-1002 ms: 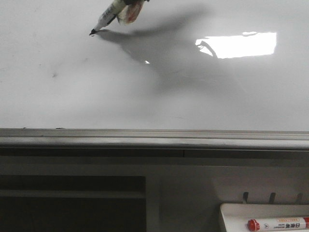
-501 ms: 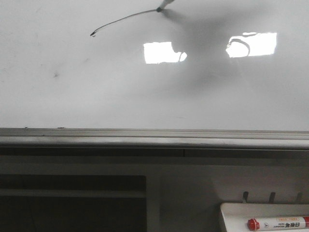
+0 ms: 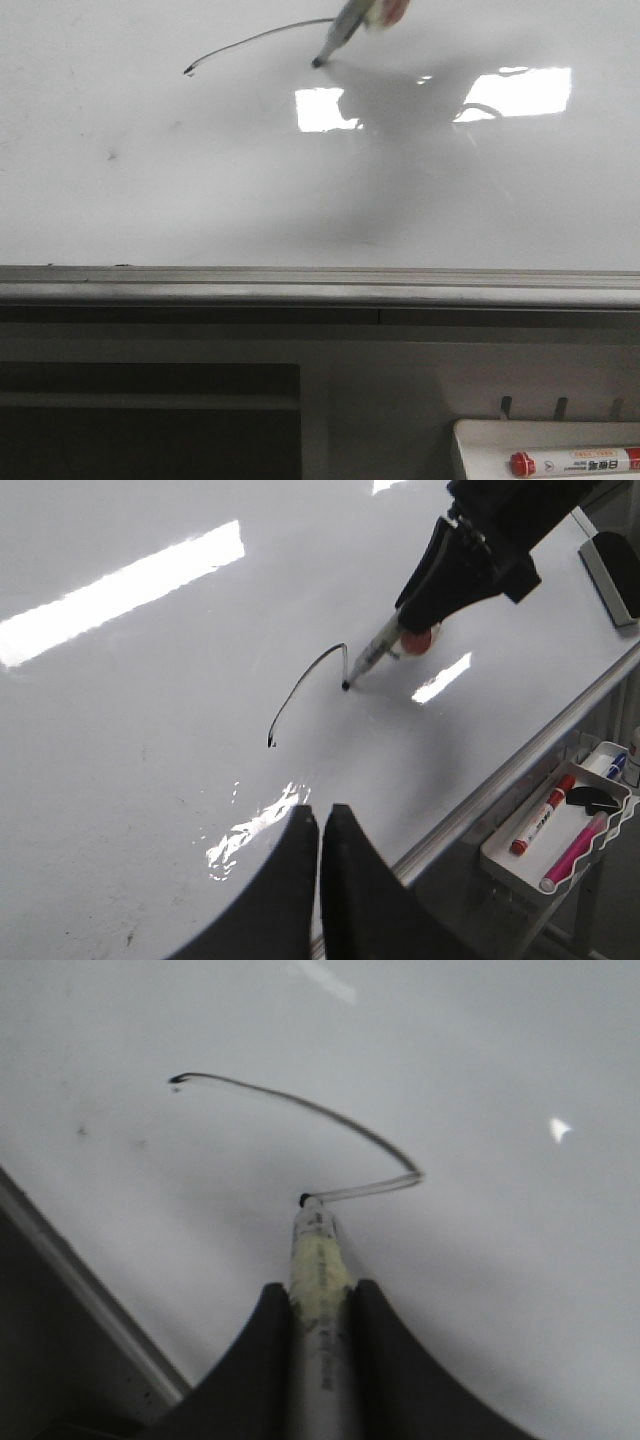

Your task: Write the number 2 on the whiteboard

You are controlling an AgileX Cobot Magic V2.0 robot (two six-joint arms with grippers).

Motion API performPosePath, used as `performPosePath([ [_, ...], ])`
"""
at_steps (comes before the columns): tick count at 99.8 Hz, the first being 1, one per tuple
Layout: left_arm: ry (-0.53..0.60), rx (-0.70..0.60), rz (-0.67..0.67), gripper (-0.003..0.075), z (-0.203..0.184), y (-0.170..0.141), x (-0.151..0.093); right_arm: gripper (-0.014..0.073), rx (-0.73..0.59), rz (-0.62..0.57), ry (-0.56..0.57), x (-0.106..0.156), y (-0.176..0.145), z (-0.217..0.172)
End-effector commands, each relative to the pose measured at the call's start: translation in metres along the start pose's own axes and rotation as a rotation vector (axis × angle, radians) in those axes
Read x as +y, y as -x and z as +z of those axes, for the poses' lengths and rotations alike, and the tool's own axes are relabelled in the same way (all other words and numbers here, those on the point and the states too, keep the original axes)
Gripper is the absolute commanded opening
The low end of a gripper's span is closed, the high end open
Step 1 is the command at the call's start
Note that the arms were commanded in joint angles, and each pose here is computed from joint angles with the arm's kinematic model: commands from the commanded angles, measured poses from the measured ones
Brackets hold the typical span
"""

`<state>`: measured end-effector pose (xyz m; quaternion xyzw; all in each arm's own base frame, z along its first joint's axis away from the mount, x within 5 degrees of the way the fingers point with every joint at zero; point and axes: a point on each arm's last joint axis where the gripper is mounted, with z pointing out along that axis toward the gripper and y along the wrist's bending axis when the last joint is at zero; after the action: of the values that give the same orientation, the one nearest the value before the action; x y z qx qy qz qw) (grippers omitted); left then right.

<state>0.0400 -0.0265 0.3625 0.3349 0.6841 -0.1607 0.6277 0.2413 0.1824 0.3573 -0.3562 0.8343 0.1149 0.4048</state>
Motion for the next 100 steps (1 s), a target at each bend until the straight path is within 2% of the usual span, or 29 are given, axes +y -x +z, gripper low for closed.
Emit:
performPosePath([
  [1,-0.010,-0.089,-0.018,-0.0020,-0.001,0.013,0.001,-0.0060,0.027,-0.020,-0.012,0.004,0.001,0.015],
  [27,-0.010,-0.089,-0.018,-0.0020,-0.001,0.013,0.001,-0.0060,0.070,-0.006,0.032,0.023,-0.004,0.058],
  [51,-0.010,-0.089,-0.018,-0.0020,-0.001,0.013,0.001,-0.0060,0.062,0.017,0.023,0.020,-0.003,0.056],
  [81,-0.010,-0.089,-0.018,-0.0020,-0.001,0.013,0.001,-0.0060,0.063,0.115,-0.059,-0.013,-0.005,0.027],
  [100,-0.010,-0.089,-0.018,-0.0020,-0.001,0.013,0.001,-0.0060,0.097,0.160,-0.218,-0.042,-0.012,-0.002],
])
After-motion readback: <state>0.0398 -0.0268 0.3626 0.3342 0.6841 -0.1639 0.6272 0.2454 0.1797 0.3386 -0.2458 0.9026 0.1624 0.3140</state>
